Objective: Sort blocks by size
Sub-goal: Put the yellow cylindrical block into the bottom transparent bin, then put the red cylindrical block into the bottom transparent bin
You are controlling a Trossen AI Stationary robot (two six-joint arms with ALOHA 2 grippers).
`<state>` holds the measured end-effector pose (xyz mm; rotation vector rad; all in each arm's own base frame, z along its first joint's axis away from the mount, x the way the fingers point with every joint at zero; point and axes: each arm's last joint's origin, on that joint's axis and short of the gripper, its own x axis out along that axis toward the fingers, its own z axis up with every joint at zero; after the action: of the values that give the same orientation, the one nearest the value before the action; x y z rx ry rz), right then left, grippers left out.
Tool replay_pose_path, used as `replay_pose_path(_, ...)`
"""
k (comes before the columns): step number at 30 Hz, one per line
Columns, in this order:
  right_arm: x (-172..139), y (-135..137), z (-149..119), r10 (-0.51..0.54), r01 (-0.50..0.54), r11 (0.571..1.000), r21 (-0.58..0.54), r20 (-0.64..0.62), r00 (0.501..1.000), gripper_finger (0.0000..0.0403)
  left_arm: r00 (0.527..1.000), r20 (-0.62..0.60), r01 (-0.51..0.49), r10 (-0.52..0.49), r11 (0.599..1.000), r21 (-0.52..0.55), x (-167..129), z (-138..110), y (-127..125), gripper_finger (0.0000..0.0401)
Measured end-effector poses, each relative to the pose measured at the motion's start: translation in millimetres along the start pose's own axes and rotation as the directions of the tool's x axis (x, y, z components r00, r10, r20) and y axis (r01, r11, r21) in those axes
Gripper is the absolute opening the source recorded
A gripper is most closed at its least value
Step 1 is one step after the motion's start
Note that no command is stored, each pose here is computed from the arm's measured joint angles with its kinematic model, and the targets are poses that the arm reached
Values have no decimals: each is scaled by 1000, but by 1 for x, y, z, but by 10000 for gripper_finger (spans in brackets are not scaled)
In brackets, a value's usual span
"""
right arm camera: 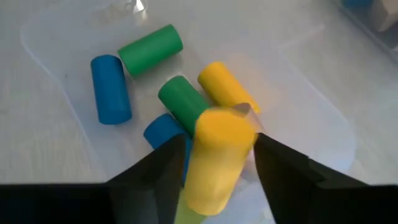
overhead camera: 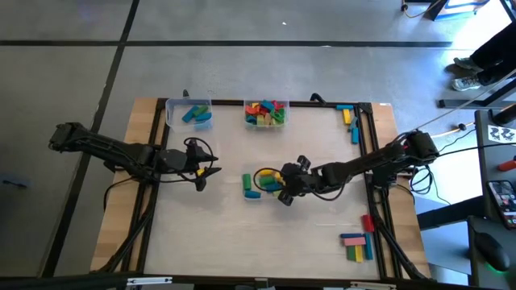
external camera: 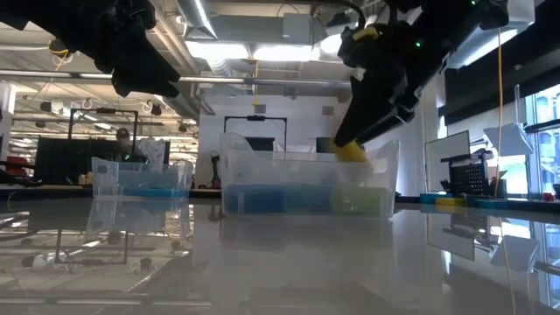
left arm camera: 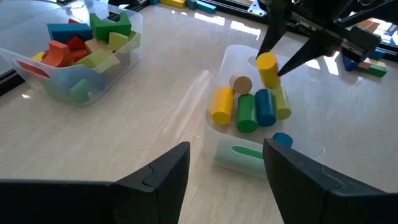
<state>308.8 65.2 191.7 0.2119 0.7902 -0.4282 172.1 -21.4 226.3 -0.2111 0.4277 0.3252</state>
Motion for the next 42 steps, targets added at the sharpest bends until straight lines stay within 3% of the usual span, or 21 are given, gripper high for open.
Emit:
replay_pose_path(8,-1,2,-3,88,-90,996,-26,-78,993,263,1000,0,0,0,1000,-1,0,0,0,198)
replay_pose_path(19,-28,-6,1,205,-194,978,80,-157,966,271,1000,0,0,0,1000,0,0,0,0,198)
replay_pose_path(32,-88,-17,-17,153,-98,970,224,-247,957,271,1000,0,0,0,1000,0,0,0,0,198)
replay_pose_path(42,-112,-10,-52,95,57,949,310,-452,887,271,1000,0,0,0,1000,-1,0,0,0,198)
